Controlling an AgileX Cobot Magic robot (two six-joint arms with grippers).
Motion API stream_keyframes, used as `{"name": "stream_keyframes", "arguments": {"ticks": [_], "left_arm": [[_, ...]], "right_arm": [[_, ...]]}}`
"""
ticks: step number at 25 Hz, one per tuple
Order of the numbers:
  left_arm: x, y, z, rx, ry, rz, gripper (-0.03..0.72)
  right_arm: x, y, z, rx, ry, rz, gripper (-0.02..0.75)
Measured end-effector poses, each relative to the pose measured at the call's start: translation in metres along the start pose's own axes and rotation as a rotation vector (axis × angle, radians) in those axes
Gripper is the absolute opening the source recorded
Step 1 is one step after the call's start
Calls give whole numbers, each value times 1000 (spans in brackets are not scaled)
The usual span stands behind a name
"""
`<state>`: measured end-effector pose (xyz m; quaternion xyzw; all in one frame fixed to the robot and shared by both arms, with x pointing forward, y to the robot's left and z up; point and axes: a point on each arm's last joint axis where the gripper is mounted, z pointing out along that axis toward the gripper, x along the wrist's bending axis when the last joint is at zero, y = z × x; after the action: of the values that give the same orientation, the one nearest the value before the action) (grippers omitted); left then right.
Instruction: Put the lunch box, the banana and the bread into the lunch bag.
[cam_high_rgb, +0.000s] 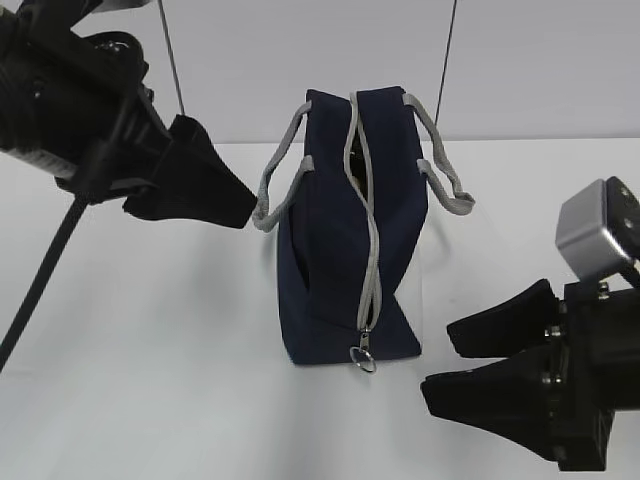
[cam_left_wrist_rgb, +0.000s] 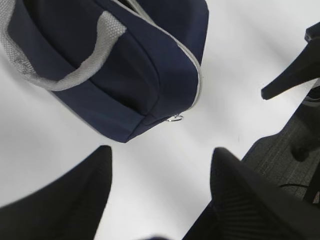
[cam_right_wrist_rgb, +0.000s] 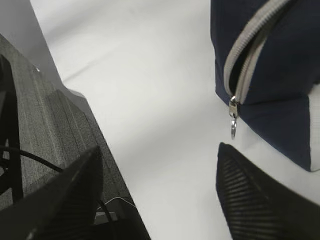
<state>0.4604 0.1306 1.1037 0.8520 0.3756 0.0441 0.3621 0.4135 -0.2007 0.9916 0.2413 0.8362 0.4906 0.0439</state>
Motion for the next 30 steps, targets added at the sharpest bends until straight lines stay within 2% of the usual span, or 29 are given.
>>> {"name": "stream_keyframes", "arguments": {"ticks": [3,7,11,14,20,24,30], "left_arm": [[0,0,0,0,4,6,434],[1,0,0,0,11,15,434],[1,0,0,-1,12,15,434],[1,0,0,-2,12,16,434],[1,0,0,-2,12,16,434],[1,0,0,-2,12,16,434],[1,0,0,-2,12,16,434]], "right_arm": [[-4,-3,4,-6,-10,31,523],[-9,4,6,-101,-26,138,523],[-12,6,7,-132,-36,176,523],[-14,3,9,-114,-51,162,523],[-24,-9,21,-51,-52,10,523],[-36,-19,34,-36,-54,-2,523],[-55,-29,59,-14,10,22,487]]}}
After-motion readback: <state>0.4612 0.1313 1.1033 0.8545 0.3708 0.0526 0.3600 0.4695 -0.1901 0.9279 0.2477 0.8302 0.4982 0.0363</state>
